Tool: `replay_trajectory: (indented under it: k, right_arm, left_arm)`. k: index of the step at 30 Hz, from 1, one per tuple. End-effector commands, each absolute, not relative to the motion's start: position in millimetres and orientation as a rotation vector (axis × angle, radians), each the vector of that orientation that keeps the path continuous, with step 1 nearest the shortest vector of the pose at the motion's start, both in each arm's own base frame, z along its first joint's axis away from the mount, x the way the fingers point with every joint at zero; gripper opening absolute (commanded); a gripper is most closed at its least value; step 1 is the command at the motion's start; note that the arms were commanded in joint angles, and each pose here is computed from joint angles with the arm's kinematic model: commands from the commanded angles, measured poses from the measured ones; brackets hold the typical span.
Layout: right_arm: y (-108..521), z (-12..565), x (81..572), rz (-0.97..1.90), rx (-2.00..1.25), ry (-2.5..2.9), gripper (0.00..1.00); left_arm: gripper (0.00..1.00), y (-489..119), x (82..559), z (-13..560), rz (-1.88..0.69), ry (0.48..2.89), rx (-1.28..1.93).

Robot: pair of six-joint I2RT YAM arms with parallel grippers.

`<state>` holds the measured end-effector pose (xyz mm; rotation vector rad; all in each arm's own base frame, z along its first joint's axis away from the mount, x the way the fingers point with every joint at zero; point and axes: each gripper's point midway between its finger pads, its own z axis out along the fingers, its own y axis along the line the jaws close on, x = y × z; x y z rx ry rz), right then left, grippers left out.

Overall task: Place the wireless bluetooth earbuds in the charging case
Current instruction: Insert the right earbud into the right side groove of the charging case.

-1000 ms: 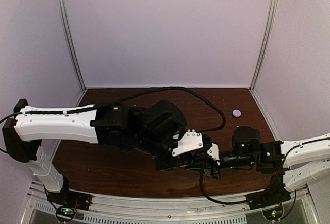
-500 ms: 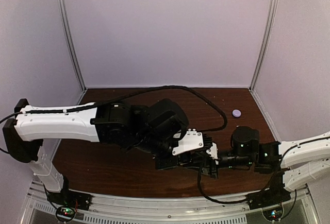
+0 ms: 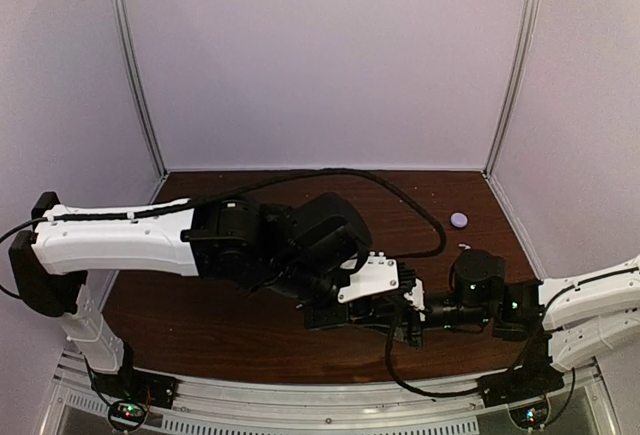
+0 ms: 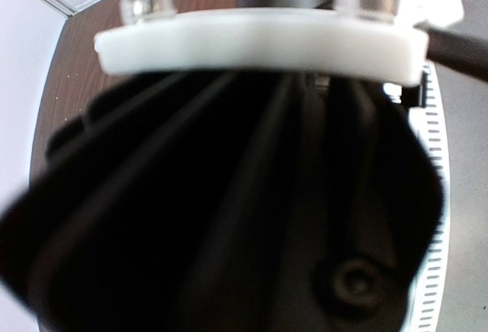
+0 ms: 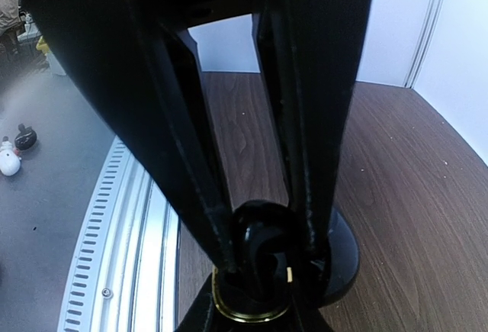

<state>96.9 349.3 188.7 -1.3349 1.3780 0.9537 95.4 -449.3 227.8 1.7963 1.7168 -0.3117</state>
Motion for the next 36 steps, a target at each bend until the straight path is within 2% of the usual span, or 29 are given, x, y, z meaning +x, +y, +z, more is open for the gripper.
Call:
replay_trajectory:
  k: [1, 36]
  right_arm:
    - [353, 229, 83, 1.052, -1.284, 1.218, 0.0]
    - [346, 231, 85, 1.063, -1.239, 1.222, 0.0]
  left_arm:
    - [0.14, -468, 113, 245, -0.294, 1.667, 1.699]
    - [0.34, -464, 109, 268, -0.301, 1.643, 1.689]
